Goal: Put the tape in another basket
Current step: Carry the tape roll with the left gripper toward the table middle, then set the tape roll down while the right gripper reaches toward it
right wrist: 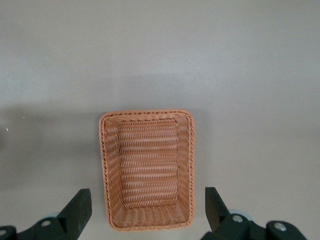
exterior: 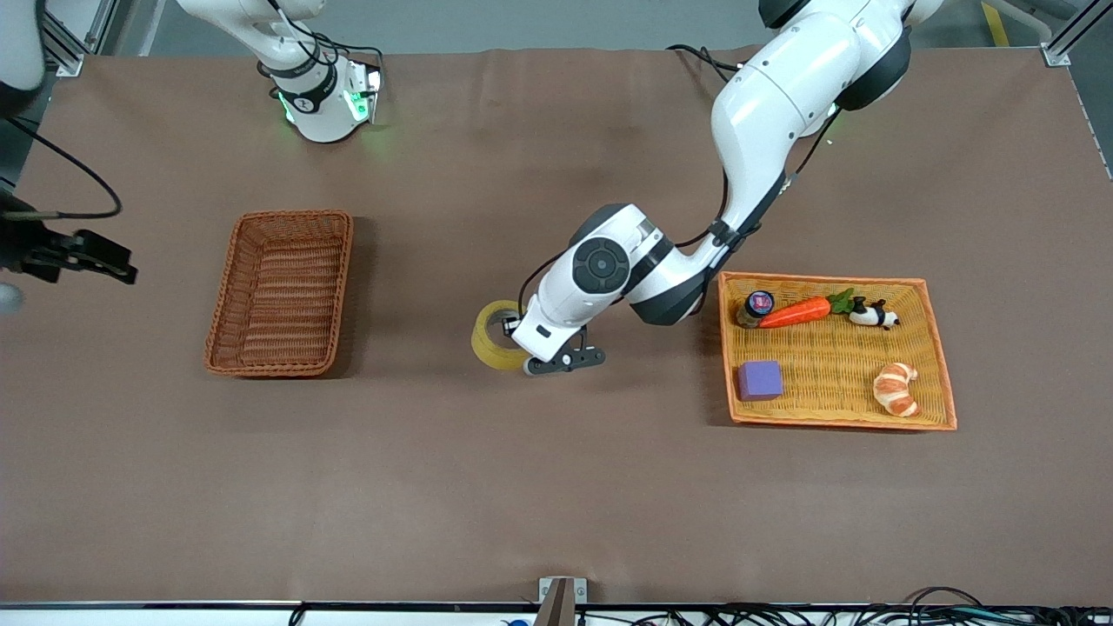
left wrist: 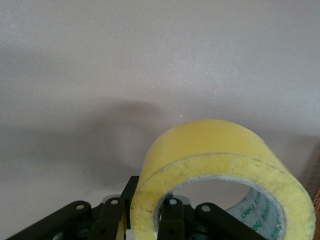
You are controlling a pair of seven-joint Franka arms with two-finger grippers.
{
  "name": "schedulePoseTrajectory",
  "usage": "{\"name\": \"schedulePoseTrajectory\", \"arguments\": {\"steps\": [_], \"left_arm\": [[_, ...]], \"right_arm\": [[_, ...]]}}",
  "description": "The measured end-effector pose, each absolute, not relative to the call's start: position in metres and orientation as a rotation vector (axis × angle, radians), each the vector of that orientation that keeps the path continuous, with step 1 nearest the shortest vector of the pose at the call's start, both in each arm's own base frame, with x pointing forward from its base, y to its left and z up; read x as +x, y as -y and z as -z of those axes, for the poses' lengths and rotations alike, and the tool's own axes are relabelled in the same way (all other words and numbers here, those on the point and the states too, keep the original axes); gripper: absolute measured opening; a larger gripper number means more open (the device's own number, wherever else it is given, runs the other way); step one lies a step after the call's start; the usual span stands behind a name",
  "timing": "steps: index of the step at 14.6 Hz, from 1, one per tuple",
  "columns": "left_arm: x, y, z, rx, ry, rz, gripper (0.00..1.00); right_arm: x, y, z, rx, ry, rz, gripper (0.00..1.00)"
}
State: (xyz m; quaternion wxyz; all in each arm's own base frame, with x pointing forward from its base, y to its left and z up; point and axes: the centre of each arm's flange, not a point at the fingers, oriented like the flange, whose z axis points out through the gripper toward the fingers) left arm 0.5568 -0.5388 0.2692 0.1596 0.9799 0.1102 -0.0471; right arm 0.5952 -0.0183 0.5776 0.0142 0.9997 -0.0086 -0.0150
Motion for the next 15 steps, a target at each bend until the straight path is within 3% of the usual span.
{"name": "schedulePoseTrajectory", "arguments": {"steps": [5,11,13,15], "left_arm": [[0.554,0.545,-0.262,2.786,-0.317,0.122,0.22],[0.525,0.566,-0.222,2.846,-0.235,0.156,0.22],[0.509,0.577,-0.2,2.896,-0.196,0.135,0.26],[0.505,0.58,-0.194,2.907,-0.182,0.114,0.37]], "right_arm": [[0.606,-0.042,-0.492,3.151,0.033,0.069,1.0],[0.607,-0.085,-0.462,3.174,0.049,0.11,1.0],[0.607,-0.085,-0.459,3.179,0.056,0.118,1.0],[0.608,-0.087,-0.454,3.199,0.066,0.132,1.0]]}}
